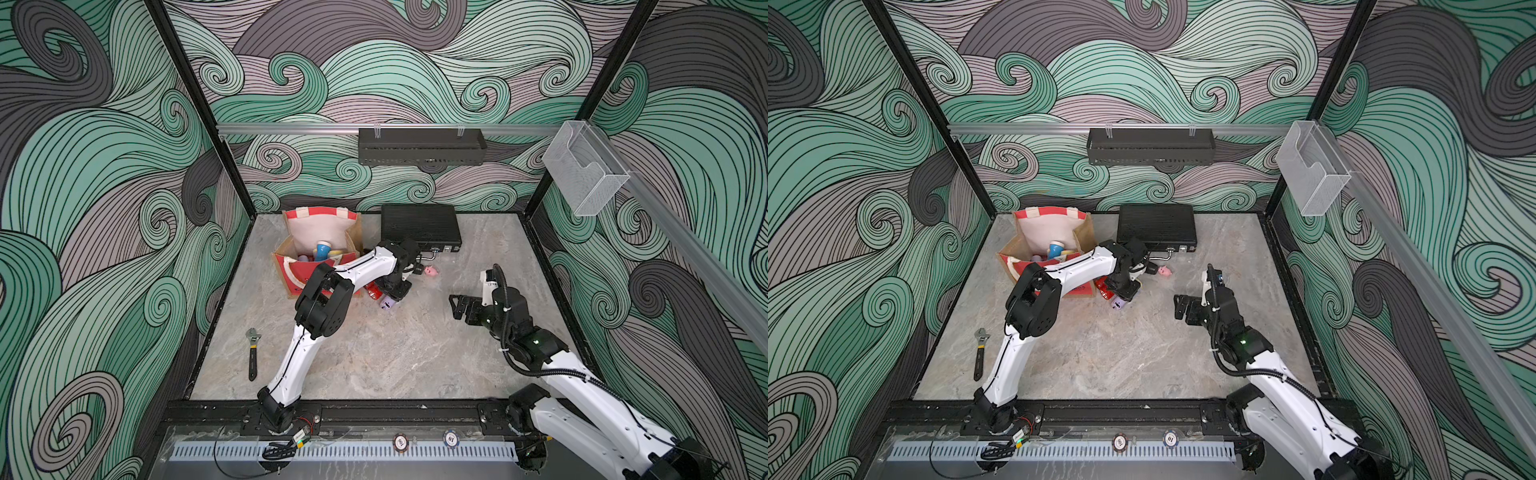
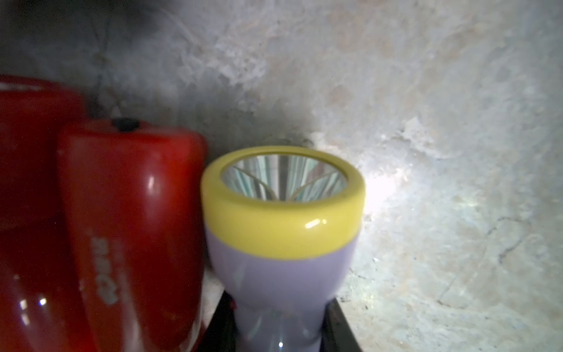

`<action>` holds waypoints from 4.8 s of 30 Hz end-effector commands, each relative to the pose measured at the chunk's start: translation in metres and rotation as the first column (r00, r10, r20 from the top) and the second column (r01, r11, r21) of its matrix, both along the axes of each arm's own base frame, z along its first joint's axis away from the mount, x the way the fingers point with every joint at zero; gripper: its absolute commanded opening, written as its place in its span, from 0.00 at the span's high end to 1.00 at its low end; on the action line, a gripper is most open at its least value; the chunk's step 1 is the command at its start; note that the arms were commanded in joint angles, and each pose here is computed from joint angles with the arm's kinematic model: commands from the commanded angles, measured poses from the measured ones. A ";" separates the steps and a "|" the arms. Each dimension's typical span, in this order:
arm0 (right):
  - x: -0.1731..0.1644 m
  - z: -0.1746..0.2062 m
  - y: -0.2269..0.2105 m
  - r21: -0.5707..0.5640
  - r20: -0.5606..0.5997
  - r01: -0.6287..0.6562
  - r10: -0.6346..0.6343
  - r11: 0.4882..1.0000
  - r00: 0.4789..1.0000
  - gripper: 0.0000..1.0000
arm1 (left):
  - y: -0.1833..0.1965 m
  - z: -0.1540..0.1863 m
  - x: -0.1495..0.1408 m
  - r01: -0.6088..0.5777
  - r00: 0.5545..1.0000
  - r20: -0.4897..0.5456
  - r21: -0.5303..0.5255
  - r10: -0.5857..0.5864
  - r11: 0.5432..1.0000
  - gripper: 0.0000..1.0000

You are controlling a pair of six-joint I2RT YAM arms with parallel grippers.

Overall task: Put the flashlights into the tote bags
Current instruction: Pick up the flashlight from the center of the board, then place the flashlight in the canvas bag, then pick up the flashlight from the center of the board.

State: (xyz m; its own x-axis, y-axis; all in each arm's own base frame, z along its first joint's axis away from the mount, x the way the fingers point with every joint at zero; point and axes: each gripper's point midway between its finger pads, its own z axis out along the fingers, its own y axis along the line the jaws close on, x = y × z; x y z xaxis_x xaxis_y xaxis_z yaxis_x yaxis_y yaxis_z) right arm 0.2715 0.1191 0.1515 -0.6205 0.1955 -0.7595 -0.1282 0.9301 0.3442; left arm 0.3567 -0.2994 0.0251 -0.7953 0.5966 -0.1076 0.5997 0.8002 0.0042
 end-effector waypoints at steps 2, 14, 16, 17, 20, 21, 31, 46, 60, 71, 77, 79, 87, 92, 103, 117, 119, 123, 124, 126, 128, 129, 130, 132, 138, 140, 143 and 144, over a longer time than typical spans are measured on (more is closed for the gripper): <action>0.004 0.018 -0.006 -0.005 0.049 0.025 -0.025 1.000 0.999 0.00 | -0.010 0.036 -0.001 0.013 0.999 0.042 -0.065 -0.011 0.998 0.86; 0.002 0.025 -0.006 -0.006 0.069 0.011 -0.010 1.000 0.998 0.00 | -0.009 0.164 0.009 0.046 0.964 0.266 -0.209 0.012 0.977 1.00; 0.002 0.026 -0.005 0.000 0.074 0.005 -0.005 1.000 0.997 0.00 | -0.002 0.184 0.014 0.044 0.950 0.312 -0.212 0.025 0.976 1.00; 0.002 0.027 -0.004 0.001 0.074 -0.002 0.002 1.000 0.997 0.00 | 0.002 0.194 0.017 0.037 0.941 0.335 -0.221 0.040 0.975 1.00; 0.003 0.035 0.002 0.014 0.078 -0.030 0.029 0.999 0.997 0.00 | 0.016 0.222 0.027 0.002 0.918 0.384 -0.266 0.103 0.964 1.00; 0.004 0.039 0.005 0.018 0.083 -0.042 0.040 0.999 0.996 0.00 | 0.023 0.232 0.031 -0.017 0.911 0.391 -0.283 0.132 0.959 1.00; 0.007 0.052 0.033 0.032 0.110 -0.192 0.187 0.981 0.976 0.00 | 0.118 0.283 0.063 -0.232 0.816 0.428 -0.372 0.388 0.899 1.00; 0.012 0.047 0.058 0.008 0.126 -0.268 0.265 0.963 0.956 0.00 | 0.236 0.265 0.073 -0.469 0.693 0.477 -0.271 0.541 0.840 1.00; 0.004 0.069 0.082 0.027 0.229 -0.371 0.355 0.928 0.906 0.00 | 0.238 0.170 0.068 -0.548 0.764 0.275 -0.199 0.583 0.812 1.00; 0.008 0.074 0.084 0.009 0.239 -0.368 0.355 0.930 0.904 0.00 | 0.240 0.123 0.065 -0.590 0.772 0.203 -0.125 0.603 0.798 1.00; 0.005 0.076 0.077 0.008 0.244 -0.342 0.330 0.940 0.912 0.00 | 0.244 0.116 0.068 -0.602 0.765 0.213 -0.103 0.608 0.792 0.87; 0.003 0.078 0.074 0.001 0.253 -0.335 0.324 0.942 0.912 0.00 | 0.246 0.114 0.068 -0.604 0.763 0.217 -0.096 0.609 0.791 0.81; -0.009 0.085 0.055 -0.088 0.257 -0.310 0.322 0.947 0.911 0.00 | 0.250 0.131 0.070 -0.612 0.740 0.265 -0.117 0.619 0.782 0.53; -0.010 0.087 0.056 -0.094 0.236 -0.320 0.333 0.943 0.913 0.00 | 0.249 0.157 0.072 -0.594 0.733 0.305 -0.149 0.608 0.790 0.43; 0.003 0.086 0.055 -0.077 0.208 -0.269 0.279 0.960 0.937 0.00 | 0.238 0.242 0.057 -0.475 0.689 0.478 -0.270 0.545 0.837 0.22; 0.016 0.047 0.036 -0.030 0.064 -0.122 0.124 0.992 0.990 0.00 | 0.102 0.297 0.008 -0.050 0.856 0.429 -0.487 0.288 0.872 0.13; 0.017 0.040 0.032 -0.026 0.042 -0.106 0.107 0.994 0.993 0.00 | 0.078 0.288 0.002 -0.007 0.888 0.389 -0.525 0.247 0.851 0.13; 0.017 0.025 0.025 -0.012 0.002 -0.078 0.078 0.997 0.997 0.00 | 0.038 0.256 -0.008 0.033 0.932 0.322 -0.531 0.165 0.847 0.13; 0.017 0.024 0.024 -0.006 -0.001 -0.072 0.072 0.997 0.997 0.00 | 0.032 0.247 -0.009 0.031 0.940 0.306 -0.522 0.154 0.852 0.13; 0.016 0.020 0.019 -0.003 -0.011 -0.054 0.054 0.999 0.998 0.00 | 0.023 0.232 -0.010 0.022 0.951 0.276 -0.514 0.141 0.857 0.14; 0.015 0.016 0.013 -0.003 -0.023 -0.032 0.032 0.999 0.999 0.00 | 0.016 0.218 -0.010 0.009 0.960 0.246 -0.500 0.132 0.866 0.15; 0.015 0.013 0.010 -0.003 -0.033 -0.018 0.018 1.000 0.999 0.01 | 0.013 0.211 -0.011 0.005 0.965 0.231 -0.492 0.125 0.871 0.15; 0.014 0.009 0.006 -0.003 -0.046 -0.005 0.005 1.000 0.999 0.00 | 0.010 0.204 -0.012 0.000 0.969 0.217 -0.484 0.121 0.875 0.15; 0.013 0.005 -0.001 0.009 -0.059 0.023 -0.023 1.000 0.998 0.01 | 0.005 0.191 -0.014 -0.004 0.976 0.192 -0.468 0.107 0.884 0.15; 0.010 -0.007 -0.017 0.045 -0.088 0.085 -0.081 0.995 0.993 0.00 | 0.000 0.153 -0.016 -0.043 0.986 0.133 -0.388 0.102 0.921 0.19; 0.009 -0.009 -0.019 0.054 -0.090 0.091 -0.086 0.994 0.992 0.00 | 0.002 0.140 -0.016 -0.060 0.987 0.120 -0.347 0.107 0.936 0.21; 0.009 -0.010 -0.020 0.061 -0.096 0.095 -0.089 0.994 0.991 0.00 | 0.007 0.124 -0.015 -0.094 0.989 0.085 -0.276 0.122 0.957 0.21; 0.010 -0.010 -0.019 0.064 -0.096 0.094 -0.087 0.994 0.992 0.00 | 0.010 0.117 -0.015 -0.105 0.989 0.074 -0.244 0.127 0.964 0.21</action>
State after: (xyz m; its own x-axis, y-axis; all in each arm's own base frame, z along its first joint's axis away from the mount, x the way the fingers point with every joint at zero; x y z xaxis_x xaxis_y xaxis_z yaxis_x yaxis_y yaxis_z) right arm 0.2814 0.0984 0.1392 -0.6674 0.2759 -0.6917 -0.0147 0.9238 0.3827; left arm 0.3432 -0.2995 0.1535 -0.8111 0.4457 -0.3789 0.5423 0.8157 -0.2015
